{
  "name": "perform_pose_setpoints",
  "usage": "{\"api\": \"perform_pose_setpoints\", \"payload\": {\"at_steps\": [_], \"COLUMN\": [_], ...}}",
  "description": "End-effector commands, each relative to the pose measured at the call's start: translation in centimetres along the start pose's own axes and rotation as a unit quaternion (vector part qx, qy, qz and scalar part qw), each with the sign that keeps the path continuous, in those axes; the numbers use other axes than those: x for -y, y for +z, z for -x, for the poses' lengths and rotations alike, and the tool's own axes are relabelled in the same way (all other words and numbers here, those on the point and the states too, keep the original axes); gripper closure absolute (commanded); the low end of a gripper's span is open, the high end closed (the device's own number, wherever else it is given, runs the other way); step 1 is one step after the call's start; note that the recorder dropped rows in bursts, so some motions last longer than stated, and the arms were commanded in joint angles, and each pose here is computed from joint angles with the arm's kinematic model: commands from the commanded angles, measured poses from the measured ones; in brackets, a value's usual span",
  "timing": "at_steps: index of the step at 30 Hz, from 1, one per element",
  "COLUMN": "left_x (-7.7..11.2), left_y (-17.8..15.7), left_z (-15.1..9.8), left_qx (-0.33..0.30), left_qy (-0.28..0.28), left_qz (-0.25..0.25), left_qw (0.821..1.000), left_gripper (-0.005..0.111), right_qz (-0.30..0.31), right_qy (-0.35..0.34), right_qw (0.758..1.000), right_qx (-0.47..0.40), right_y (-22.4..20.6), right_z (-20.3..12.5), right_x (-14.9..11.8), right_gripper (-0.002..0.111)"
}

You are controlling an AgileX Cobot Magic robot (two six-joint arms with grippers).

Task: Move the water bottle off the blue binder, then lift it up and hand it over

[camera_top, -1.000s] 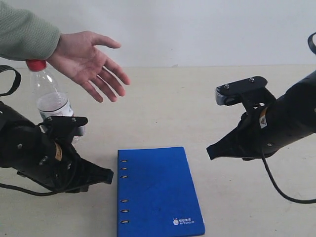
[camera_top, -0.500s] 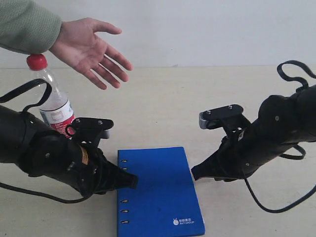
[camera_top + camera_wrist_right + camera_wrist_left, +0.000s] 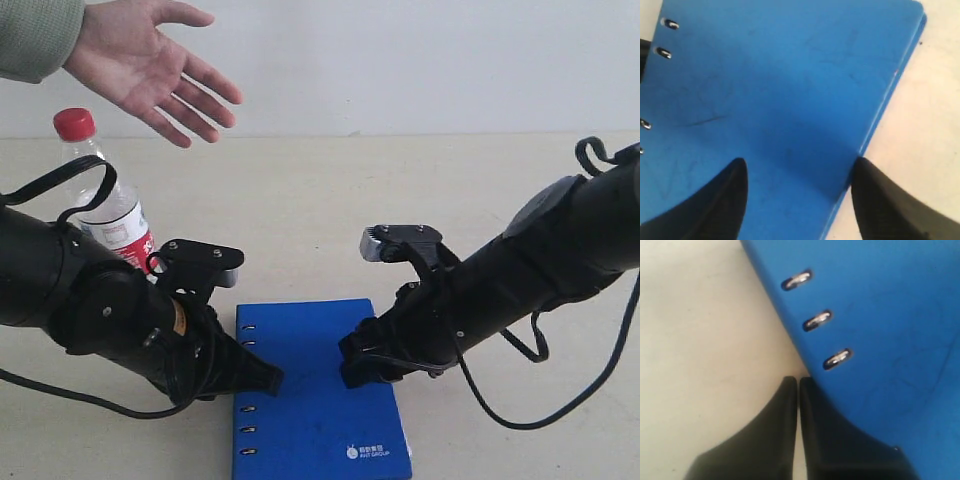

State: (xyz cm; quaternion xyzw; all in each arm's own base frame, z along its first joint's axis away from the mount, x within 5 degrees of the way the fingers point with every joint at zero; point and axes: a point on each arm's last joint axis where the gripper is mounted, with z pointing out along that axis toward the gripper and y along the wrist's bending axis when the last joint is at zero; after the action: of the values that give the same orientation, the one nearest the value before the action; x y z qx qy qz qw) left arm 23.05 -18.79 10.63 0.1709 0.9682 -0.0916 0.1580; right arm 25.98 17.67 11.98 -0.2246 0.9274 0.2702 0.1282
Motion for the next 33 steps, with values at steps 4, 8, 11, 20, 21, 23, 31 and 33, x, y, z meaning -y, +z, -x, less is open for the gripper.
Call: {"api": "perform_pose_setpoints", "payload": {"at_steps": [4, 8, 11, 20, 21, 23, 31, 33], "left_x": [-0.1, -0.1, 0.0, 0.1, 0.0, 0.0, 0.1, 0.1], "left_y": [0.7, 0.7, 0.6, -1.2, -1.1, -1.0, -1.2, -1.2], "left_z": [-1.0, -1.0, -0.9, -0.7, -0.8, -0.9, -0.6, -0.5], "left_qx": [-0.033, -0.031, -0.026, 0.014, 0.015, 0.016, 0.033, 0.037], "left_qy": [-0.001, 0.006, 0.01, 0.003, 0.003, 0.002, -0.005, -0.005], "left_qz": [0.008, 0.007, 0.005, -0.01, -0.01, -0.01, -0.017, -0.018], "left_qw": [0.999, 0.999, 1.0, 1.0, 1.0, 1.0, 0.999, 0.999], "left_gripper": [0.102, 0.102, 0.102, 0.102, 0.102, 0.102, 0.102, 0.102], "right_qz": [0.083, 0.076, 0.079, 0.177, 0.197, 0.236, 0.25, 0.272], "right_qy": [-0.034, -0.03, -0.008, 0.002, 0.0, -0.007, -0.022, -0.033], "right_qw": [0.995, 0.996, 0.997, 0.984, 0.98, 0.972, 0.968, 0.961], "right_qx": [0.033, 0.032, 0.006, 0.01, 0.011, 0.015, 0.027, 0.027], "right_y": [-3.4, -3.2, -1.7, 0.8, 0.6, 0.1, -0.8, -1.1], "right_z": [0.8, 0.6, -0.1, -0.4, -0.3, -0.2, 0.3, 0.2], "right_x": [-3.3, -3.1, -2.3, -2.5, -2.9, -3.6, -4.3, -4.7], "right_gripper": [0.055, 0.055, 0.055, 0.065, 0.067, 0.068, 0.059, 0.05]}}
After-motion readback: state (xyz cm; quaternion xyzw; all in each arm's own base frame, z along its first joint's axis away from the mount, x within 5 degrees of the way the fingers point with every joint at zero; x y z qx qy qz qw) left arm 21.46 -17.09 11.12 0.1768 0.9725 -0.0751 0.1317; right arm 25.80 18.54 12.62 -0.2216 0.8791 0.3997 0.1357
